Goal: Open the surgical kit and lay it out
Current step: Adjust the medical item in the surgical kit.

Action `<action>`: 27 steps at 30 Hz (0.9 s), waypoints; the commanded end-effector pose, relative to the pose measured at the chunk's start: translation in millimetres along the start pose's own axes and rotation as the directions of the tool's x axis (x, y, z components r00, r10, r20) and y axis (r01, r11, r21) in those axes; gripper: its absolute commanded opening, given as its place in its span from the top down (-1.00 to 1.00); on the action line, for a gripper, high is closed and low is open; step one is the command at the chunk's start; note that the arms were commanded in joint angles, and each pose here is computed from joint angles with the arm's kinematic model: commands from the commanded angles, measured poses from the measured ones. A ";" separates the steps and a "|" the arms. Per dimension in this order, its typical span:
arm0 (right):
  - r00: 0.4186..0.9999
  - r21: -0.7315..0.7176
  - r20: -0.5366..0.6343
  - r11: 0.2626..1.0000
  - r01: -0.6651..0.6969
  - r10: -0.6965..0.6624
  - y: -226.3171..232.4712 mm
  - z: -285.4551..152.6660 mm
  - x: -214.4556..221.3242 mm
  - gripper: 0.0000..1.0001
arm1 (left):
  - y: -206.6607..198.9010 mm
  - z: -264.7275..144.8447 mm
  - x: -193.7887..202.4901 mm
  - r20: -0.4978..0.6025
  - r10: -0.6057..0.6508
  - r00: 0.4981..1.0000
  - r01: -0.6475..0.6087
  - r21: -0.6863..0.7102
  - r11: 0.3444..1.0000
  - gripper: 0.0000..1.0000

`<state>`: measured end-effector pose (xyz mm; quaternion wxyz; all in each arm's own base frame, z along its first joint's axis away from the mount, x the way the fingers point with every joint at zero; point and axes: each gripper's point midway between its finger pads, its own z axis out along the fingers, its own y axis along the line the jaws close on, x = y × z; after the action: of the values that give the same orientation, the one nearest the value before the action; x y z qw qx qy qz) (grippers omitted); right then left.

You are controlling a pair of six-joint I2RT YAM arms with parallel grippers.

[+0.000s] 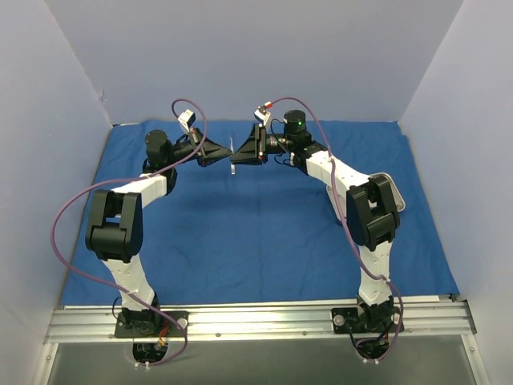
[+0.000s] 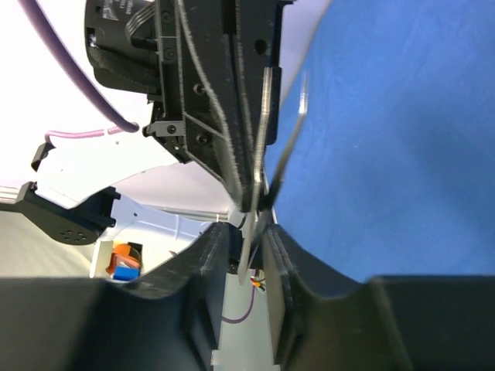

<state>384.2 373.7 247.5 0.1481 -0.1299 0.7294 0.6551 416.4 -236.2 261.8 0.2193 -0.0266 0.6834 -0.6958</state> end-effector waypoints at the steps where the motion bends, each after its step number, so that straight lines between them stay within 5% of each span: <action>1: 0.996 -0.076 -0.003 0.993 0.094 -0.094 31.2 -3.1 -1.9 0.56 | -6.4 1.8 3.4 -0.015 0.058 0.998 -0.058 0.038 0.998 0.95; 10: 0.995 -0.074 0.007 0.992 0.097 -0.097 31.1 -1.8 -5.6 1.00 | -8.4 2.4 4.1 -0.021 0.064 0.998 -0.063 0.050 0.997 0.83; 13: 0.994 -0.045 0.019 0.993 0.112 -0.111 27.8 -0.7 -11.9 1.00 | -8.0 0.5 3.5 -0.018 0.068 0.998 -0.067 0.045 0.997 0.30; 18: 0.991 0.160 -0.036 0.978 0.134 -0.130 -17.1 1.7 -13.6 1.00 | 3.7 -20.0 -7.2 0.020 0.082 0.996 -0.081 -0.026 0.996 -0.02; 19: 0.991 0.185 -0.042 0.973 0.135 -0.130 -26.0 3.4 -14.3 1.00 | 7.2 -25.2 -10.1 0.027 0.083 0.996 -0.082 -0.046 0.996 -0.86; 25: 0.987 0.374 -0.070 0.914 0.160 -0.144 -59.9 -2.9 -19.3 1.00 | 43.1 -62.5 -20.5 0.101 0.067 0.993 -0.037 -0.272 0.962 -0.88; 26: 0.989 0.416 -0.092 0.898 0.142 -0.113 -71.2 -4.6 -12.1 1.00 | 54.3 -80.2 -29.6 0.091 0.186 0.978 -0.141 -0.364 0.921 -0.87; 27: 0.986 0.432 -0.095 0.887 0.163 -0.135 -70.8 -4.5 -16.3 1.00 | 64.5 -91.3 -19.0 0.075 0.080 0.994 -0.036 -0.471 0.881 -0.87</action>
<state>423.0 370.5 194.4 0.1802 -0.1440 0.8273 0.5121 436.0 -169.6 223.7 0.2734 -0.0768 0.7433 -0.6057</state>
